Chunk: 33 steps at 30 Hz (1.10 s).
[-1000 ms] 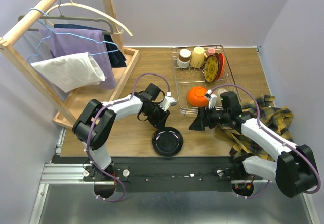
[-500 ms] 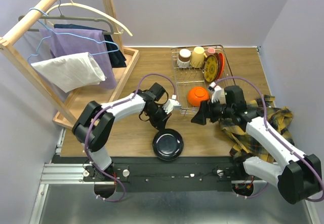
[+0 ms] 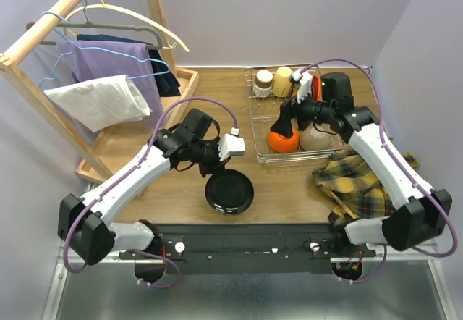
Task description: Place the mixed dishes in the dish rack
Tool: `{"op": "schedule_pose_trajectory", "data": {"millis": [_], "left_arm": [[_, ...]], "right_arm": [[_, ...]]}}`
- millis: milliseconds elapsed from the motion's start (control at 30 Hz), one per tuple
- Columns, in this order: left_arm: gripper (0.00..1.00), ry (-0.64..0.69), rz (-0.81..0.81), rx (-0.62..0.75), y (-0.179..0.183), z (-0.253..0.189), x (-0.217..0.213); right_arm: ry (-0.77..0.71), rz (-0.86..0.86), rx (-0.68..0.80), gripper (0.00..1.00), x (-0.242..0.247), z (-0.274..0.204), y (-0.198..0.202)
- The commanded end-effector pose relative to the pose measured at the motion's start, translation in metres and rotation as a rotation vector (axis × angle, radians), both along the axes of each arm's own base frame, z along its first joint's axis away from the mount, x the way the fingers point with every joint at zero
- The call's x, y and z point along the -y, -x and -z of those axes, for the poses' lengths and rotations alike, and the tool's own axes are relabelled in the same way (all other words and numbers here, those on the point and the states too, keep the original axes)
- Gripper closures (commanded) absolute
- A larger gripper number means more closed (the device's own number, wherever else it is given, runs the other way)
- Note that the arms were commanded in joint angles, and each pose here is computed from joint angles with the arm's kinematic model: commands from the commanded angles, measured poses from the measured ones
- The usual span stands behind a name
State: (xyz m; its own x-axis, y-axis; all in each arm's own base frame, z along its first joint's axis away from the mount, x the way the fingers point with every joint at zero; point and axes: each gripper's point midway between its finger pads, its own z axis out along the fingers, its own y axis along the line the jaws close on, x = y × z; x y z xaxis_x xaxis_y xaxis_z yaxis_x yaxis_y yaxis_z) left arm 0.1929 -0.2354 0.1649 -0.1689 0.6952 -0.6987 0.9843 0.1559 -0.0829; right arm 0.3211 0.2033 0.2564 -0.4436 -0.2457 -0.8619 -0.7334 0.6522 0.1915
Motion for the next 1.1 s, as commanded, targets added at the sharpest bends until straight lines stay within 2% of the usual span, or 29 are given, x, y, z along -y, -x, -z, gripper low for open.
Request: {"op": "schedule_pose_trajectory", "data": {"millis": [0,33,167,433,667,833,1000,1067], "left_arm": [[1.00,0.096,0.088,0.048,0.014,-0.024,0.005],[1.00,0.111,0.091,0.062,0.014,-0.028,0.007],[1.00,0.143,0.053,0.112,0.002,-0.044,0.012],[1.00,0.163,0.002,0.139,-0.022,-0.062,0.025],[1.00,0.197,-0.027,0.152,-0.050,-0.079,0.046],[1.00,0.202,-0.034,0.148,-0.057,-0.082,0.052],[1.00,0.207,-0.038,0.147,-0.058,-0.083,0.052],[1.00,0.210,-0.039,0.148,-0.058,-0.083,0.052]], "right_arm": [[0.032,-0.272,-0.119,0.10,-0.010,0.025,0.043],[0.040,-0.307,-0.138,0.12,-0.009,0.030,0.052],[0.071,-0.427,-0.089,0.13,-0.007,0.039,0.065],[-0.022,-0.559,-0.155,0.13,-0.038,0.032,0.095],[-0.023,-0.582,-0.156,0.16,-0.056,0.037,0.094],[-0.022,-0.585,-0.158,0.20,-0.060,0.042,0.090],[-0.035,-0.570,-0.195,0.28,-0.062,0.051,0.089],[-0.046,-0.555,-0.190,0.35,-0.066,0.052,0.084]]}}
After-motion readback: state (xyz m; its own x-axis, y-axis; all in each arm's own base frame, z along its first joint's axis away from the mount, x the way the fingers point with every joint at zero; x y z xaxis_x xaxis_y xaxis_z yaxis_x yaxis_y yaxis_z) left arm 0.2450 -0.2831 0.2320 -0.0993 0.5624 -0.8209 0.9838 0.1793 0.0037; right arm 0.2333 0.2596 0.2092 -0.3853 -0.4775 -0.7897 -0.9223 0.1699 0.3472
